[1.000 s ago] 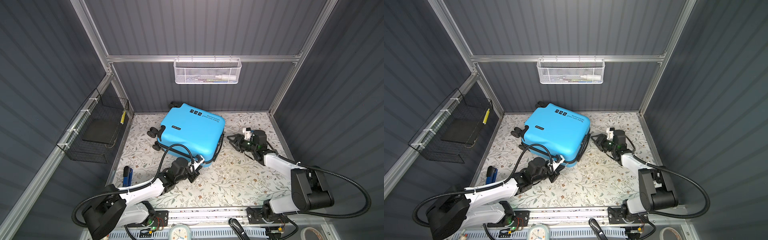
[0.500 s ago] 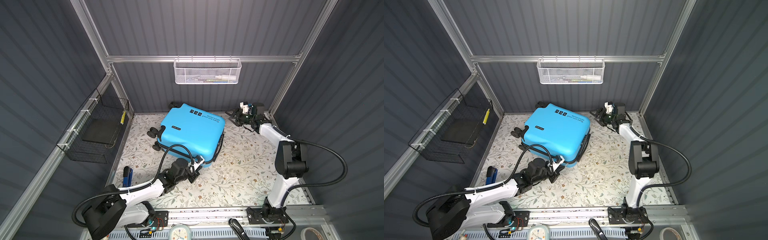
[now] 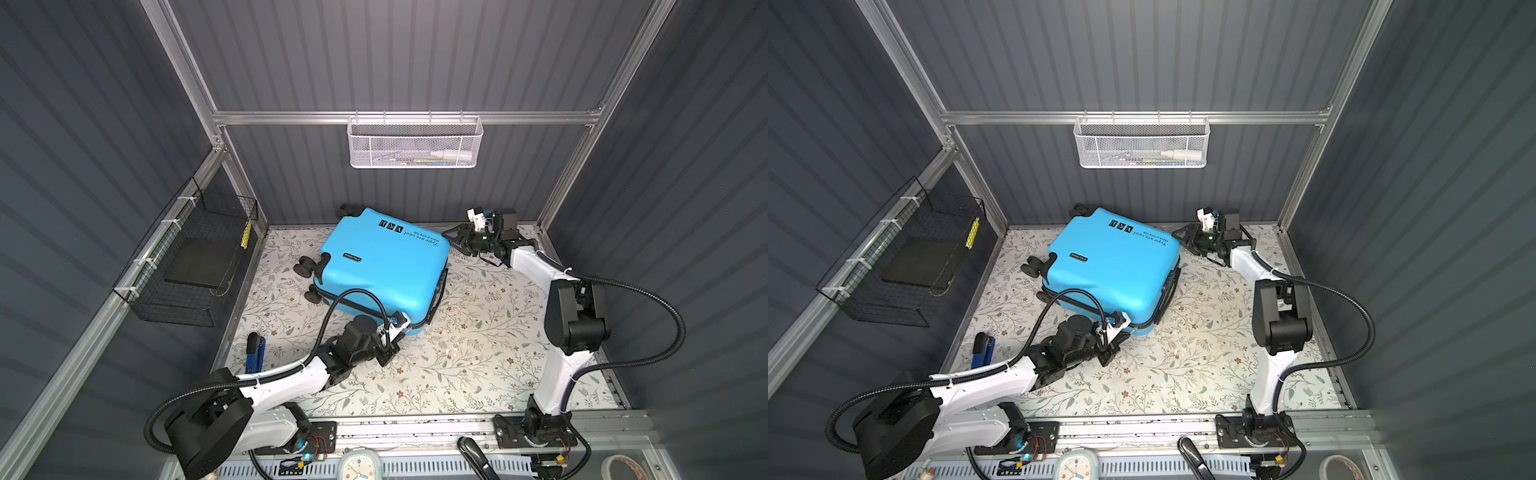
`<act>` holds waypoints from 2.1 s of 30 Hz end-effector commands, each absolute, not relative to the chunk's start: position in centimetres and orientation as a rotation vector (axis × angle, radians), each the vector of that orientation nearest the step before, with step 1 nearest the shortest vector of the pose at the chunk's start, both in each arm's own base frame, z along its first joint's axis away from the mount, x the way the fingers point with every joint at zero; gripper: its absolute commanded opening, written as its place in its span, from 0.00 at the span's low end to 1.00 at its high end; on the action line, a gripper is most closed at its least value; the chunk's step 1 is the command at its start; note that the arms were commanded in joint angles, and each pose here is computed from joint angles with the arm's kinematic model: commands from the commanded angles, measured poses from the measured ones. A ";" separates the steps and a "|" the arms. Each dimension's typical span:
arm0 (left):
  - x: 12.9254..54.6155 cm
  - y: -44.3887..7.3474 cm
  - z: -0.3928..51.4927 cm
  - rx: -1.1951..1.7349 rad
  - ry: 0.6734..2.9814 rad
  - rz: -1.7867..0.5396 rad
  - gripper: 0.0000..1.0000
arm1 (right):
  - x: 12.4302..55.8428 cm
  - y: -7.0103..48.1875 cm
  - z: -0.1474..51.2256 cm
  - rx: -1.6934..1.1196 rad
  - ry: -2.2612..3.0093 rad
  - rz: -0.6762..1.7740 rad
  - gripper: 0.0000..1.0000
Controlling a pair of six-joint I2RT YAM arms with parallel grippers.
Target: Pack the luggage
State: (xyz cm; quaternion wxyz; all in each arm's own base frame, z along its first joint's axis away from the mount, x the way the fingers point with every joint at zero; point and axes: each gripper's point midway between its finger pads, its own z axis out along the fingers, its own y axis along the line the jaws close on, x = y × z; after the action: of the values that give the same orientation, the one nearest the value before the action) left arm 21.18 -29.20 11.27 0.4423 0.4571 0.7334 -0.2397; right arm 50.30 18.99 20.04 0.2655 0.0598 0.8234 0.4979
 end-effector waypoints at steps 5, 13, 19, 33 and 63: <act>19.6 -32.0 12.7 1.240 1.702 -0.705 0.00 | 47.0 21.6 17.8 0.127 2.314 1.424 0.39; 20.5 -31.1 13.3 1.163 1.704 -0.649 0.00 | 46.4 21.0 17.1 0.156 2.312 1.406 0.45; 20.3 -30.3 13.4 1.151 1.706 -0.632 0.00 | 47.3 15.5 17.3 0.359 2.240 1.356 0.58; 20.1 -30.4 13.0 1.157 1.715 -0.649 0.00 | 41.7 14.7 9.7 0.595 2.259 1.452 0.46; 20.2 -30.7 12.9 1.156 1.721 -0.655 0.00 | 41.2 19.9 7.2 0.485 2.385 1.436 0.40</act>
State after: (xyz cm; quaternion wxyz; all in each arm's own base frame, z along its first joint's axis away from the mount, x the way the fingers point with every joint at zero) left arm 20.63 -29.92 12.20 0.4585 0.4657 0.7147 -0.2492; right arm 40.90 19.62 7.72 0.1590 0.1749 0.8273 0.5097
